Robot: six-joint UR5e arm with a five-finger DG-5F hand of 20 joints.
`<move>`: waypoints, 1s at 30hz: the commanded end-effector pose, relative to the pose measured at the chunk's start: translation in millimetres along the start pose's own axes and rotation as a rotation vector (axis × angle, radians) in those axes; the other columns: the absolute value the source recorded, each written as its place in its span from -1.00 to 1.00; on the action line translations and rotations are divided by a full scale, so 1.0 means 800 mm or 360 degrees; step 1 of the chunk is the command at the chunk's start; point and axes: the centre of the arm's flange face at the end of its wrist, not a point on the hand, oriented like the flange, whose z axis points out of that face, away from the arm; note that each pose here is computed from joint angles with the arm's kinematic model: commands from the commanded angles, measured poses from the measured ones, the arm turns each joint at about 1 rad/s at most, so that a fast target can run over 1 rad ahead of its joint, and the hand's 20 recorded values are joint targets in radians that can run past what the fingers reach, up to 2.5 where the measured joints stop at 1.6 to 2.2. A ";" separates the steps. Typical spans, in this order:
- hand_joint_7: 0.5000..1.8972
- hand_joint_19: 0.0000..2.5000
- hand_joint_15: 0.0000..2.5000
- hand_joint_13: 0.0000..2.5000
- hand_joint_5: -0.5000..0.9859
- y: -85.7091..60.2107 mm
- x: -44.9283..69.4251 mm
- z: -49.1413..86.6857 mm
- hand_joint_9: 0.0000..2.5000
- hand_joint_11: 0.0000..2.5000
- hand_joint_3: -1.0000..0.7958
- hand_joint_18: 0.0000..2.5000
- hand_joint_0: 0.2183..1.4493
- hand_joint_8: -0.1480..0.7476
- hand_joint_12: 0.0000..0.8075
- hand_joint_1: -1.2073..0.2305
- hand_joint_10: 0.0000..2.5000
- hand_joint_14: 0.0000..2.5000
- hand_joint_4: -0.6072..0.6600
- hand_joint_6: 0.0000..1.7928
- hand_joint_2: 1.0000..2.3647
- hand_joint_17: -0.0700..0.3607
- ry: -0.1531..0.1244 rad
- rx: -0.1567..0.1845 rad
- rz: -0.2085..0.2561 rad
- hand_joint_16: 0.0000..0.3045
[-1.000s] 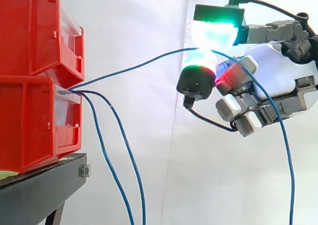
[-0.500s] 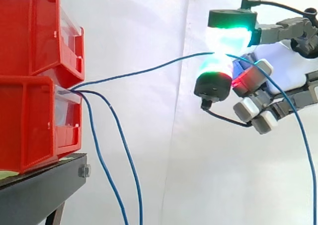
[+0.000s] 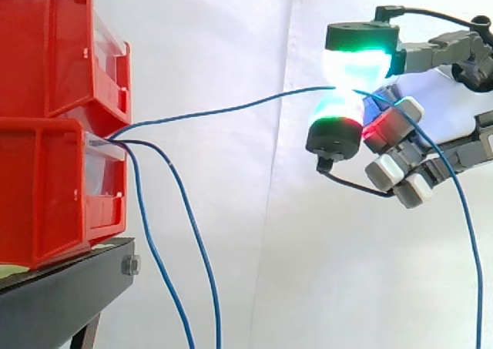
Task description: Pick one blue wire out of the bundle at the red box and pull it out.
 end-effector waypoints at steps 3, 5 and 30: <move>-0.13 -0.61 -0.60 -0.18 -0.47 0.000 0.000 0.000 -0.07 -0.07 -0.02 -0.20 -0.33 0.31 0.09 -0.45 -1.00 -0.99 0.24 0.03 -0.98 -0.15 0.0000 -0.0008 0.0000 -0.67; -0.13 -0.60 -0.61 -0.18 -0.47 -0.001 0.000 0.001 -0.07 -0.07 -0.02 -0.20 -0.33 0.30 0.09 -0.45 -1.00 -0.99 0.24 0.03 -0.98 -0.15 0.0000 -0.0005 0.0000 -0.67; -0.17 -0.60 -0.61 -0.22 -0.48 -0.001 0.000 0.000 -0.12 -0.10 -0.07 -0.24 -0.32 0.29 0.06 -0.41 -1.00 -0.99 0.29 0.04 -0.98 -0.15 0.0000 -0.0005 0.0000 -0.67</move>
